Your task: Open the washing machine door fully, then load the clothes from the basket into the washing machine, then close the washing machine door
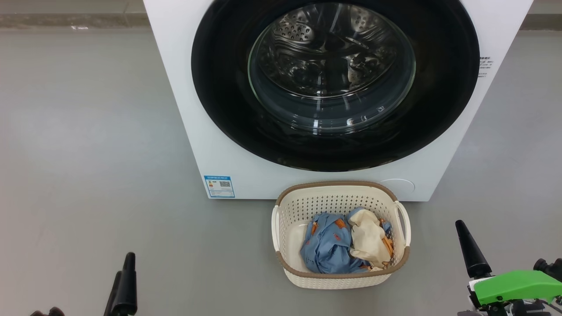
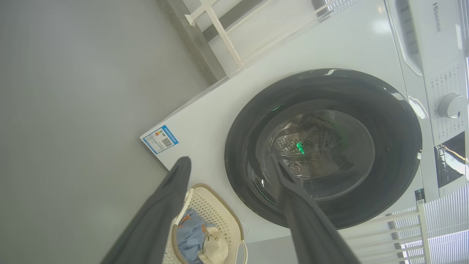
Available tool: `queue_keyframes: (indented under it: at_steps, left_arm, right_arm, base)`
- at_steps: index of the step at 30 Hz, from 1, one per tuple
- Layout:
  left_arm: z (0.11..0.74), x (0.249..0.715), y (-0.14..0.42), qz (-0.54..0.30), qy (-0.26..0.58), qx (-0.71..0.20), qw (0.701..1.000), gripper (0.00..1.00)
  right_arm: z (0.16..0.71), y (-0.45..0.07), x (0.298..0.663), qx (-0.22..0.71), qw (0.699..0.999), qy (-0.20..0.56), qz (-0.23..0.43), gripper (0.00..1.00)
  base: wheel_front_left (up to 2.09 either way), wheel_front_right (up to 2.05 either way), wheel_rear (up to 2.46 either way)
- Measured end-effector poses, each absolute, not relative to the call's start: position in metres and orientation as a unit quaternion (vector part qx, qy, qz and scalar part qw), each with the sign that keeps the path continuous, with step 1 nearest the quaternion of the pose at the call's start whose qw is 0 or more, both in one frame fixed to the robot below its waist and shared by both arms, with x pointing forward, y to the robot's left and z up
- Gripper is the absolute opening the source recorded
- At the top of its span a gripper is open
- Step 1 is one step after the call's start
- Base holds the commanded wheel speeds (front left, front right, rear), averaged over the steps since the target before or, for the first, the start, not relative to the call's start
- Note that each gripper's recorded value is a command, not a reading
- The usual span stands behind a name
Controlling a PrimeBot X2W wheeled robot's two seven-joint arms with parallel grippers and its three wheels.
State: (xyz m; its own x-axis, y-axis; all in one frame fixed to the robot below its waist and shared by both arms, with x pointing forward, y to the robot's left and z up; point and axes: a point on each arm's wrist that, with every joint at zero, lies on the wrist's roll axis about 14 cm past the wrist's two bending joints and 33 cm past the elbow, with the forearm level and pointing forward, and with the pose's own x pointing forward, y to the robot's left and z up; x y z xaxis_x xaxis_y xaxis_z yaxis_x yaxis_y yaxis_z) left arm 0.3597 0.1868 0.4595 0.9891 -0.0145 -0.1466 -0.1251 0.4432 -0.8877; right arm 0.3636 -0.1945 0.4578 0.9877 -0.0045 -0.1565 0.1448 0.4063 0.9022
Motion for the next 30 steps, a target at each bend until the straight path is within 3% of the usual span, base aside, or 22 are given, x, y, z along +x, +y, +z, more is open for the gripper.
queue_keyframes:
  at_steps: [7, 30]
  left_arm:
    - [0.462, 0.361, 0.184, 0.023, 0.065, -0.477, 0.876, 1.0]
    - [0.479, 0.368, 0.18, -0.004, 0.037, -0.353, 0.935, 1.0]
  right_arm:
    - [0.457, -0.193, 0.364, 0.488, 0.869, 0.072, -0.035, 1.0]
    - [0.464, -0.188, 0.37, 0.369, 0.927, 0.063, -0.006, 1.0]
  base:
    - [0.0, 0.0, 0.0]
    - [0.0, 0.0, 0.0]
